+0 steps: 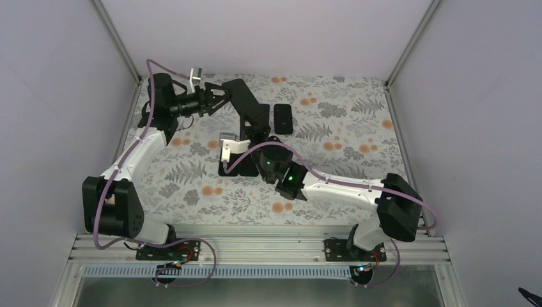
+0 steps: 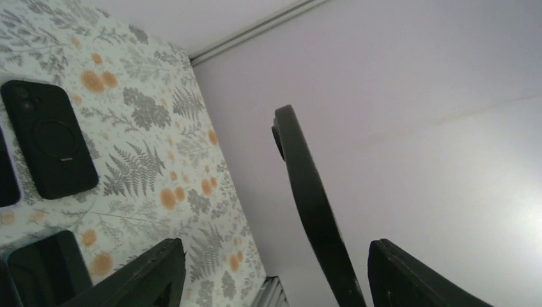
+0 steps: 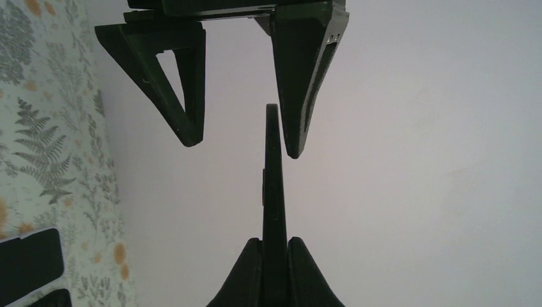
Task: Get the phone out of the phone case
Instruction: Place the phone at the center of the board.
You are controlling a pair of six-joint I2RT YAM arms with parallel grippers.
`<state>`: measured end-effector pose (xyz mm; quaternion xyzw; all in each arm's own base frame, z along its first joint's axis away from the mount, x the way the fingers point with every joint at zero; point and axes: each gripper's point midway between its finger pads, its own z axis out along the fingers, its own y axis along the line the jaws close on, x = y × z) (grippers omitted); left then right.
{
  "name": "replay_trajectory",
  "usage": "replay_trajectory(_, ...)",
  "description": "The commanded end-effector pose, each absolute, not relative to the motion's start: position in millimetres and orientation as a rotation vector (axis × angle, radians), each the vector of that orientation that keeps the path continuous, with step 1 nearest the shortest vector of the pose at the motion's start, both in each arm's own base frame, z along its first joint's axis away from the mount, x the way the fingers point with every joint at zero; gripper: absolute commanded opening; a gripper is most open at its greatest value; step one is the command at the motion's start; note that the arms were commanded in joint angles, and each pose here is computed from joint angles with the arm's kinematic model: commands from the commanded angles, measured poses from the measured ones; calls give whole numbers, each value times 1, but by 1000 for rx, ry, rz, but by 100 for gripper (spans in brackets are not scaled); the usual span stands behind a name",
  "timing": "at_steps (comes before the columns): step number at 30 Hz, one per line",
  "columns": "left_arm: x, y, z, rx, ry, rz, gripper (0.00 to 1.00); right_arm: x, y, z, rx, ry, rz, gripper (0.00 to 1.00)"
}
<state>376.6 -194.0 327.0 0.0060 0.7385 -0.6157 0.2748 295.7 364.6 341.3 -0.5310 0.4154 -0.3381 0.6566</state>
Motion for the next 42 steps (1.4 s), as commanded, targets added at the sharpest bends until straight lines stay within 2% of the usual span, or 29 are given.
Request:
replay_trajectory(1, 374, -198, 346, 72, 1918, -1712, 67, 286, 354, 381, -1060, 858, -830, 4)
replay_trajectory(7, 372, -199, 347, 67, 1913, -1735, 43, 280, 357, 372, -1087, 818, -855, 4)
replay_trajectory(9, 372, -199, 345, 55, 1915, -1744, 40, 277, 358, 370, -1093, 800, -861, 4)
replay_trajectory(17, 368, -208, 345, 66, 1911, -1770, 38, 270, 365, 365, -1110, 764, -868, 4)
replay_trajectory(24, 366, -209, 351, 95, 1888, -1781, 15, 269, 369, 357, -1127, 773, -856, 6)
replay_trajectory(27, 368, -207, 347, 74, 1890, -1785, 4, 269, 368, 355, -1132, 779, -847, 19)
replay_trajectory(28, 368, -206, 347, 60, 1888, -1793, 3, 269, 368, 354, -1134, 784, -843, 26)
replay_trajectory(30, 370, -203, 349, 40, 1877, -1804, 2, 269, 368, 352, -1139, 793, -834, 47)
replay_trajectory(35, 378, -192, 357, 32, 1849, -1786, 2, 269, 367, 345, -1156, 807, -821, 76)
replay_trajectory(39, 384, -183, 367, 56, 1822, -1744, 2, 268, 367, 338, -1182, 844, -772, 89)
replay_trajectory(42, 385, -181, 367, 76, 1819, -1717, 2, 269, 375, 323, -1250, 954, -645, 96)
